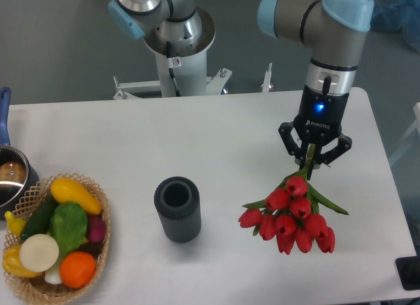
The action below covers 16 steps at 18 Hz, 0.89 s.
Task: Insert the flowers into the vase
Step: 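Hold the red tulip bunch by the stems in the gripper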
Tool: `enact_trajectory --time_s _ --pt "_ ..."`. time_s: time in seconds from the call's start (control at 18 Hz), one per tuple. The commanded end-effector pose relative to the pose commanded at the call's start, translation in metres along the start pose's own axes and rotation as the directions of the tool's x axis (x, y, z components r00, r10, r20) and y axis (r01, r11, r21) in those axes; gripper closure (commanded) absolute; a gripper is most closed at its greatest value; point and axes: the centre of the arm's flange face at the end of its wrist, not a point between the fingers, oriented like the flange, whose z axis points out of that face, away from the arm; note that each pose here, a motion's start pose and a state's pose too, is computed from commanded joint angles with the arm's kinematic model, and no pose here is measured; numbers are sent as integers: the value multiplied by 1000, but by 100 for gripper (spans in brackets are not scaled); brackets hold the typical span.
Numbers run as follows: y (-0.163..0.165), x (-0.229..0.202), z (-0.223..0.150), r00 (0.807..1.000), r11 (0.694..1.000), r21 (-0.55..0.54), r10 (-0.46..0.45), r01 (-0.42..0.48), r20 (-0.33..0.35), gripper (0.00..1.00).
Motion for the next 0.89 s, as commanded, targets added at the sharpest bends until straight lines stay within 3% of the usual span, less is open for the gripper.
enact_trajectory --time_s 0.44,0.89 --pt "0 -2 -3 1000 1000 3 -22 22 5 93" --pt "-6 3 -7 992 988 98 -113 118 -57 93"
